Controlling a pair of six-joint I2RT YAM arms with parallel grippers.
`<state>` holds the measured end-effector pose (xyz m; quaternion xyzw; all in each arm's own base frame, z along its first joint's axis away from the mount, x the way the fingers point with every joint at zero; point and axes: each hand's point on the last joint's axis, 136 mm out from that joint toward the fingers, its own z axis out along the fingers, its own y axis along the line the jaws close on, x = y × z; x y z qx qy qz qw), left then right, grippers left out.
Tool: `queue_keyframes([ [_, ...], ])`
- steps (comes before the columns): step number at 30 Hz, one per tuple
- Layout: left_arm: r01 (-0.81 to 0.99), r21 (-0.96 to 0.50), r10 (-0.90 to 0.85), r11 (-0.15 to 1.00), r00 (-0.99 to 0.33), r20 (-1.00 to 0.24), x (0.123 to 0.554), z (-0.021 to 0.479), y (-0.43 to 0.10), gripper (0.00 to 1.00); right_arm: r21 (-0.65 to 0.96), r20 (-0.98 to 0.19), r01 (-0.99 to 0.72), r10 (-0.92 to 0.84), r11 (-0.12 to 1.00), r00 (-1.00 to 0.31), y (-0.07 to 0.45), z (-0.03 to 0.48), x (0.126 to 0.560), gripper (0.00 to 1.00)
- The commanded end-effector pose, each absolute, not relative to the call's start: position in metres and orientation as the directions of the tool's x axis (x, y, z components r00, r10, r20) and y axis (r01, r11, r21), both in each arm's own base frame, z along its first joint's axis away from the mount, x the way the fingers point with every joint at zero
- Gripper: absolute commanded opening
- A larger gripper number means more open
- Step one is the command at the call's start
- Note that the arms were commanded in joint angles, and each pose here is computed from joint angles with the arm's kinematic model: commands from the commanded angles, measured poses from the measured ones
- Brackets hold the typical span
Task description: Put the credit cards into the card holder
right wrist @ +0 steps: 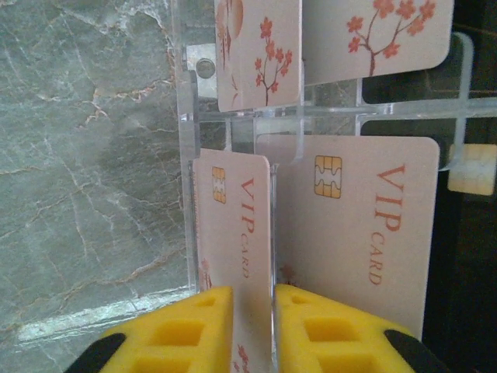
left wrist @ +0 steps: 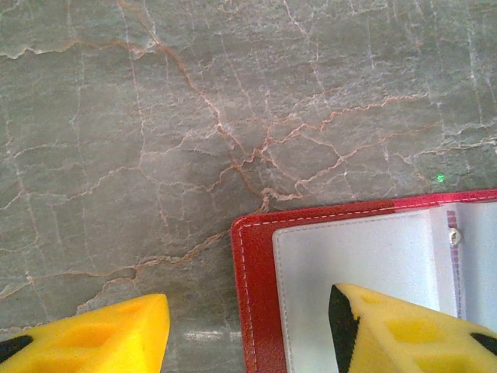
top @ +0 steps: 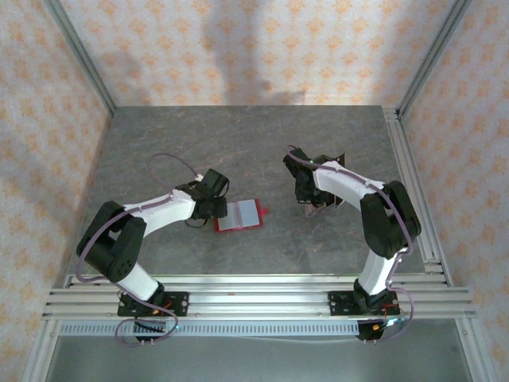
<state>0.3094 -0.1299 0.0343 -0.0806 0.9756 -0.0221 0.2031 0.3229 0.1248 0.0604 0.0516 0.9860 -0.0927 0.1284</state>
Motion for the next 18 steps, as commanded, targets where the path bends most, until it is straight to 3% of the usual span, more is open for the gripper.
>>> queue_keyframes([
  [1, -0.136, -0.089, -0.161, 0.987, -0.890, -0.426, 0.318, 0.044, -0.135, 0.58, -0.175, -0.262, 0.133, 0.084, 0.976, -0.961, 0.121, 0.059, 0.322, 0.17],
  [18, -0.132, -0.091, -0.158, 0.987, -0.892, -0.424, 0.319, 0.044, -0.138, 0.58, -0.097, -0.267, 0.139, 0.109, 0.985, -0.957, 0.125, 0.070, 0.322, 0.04],
])
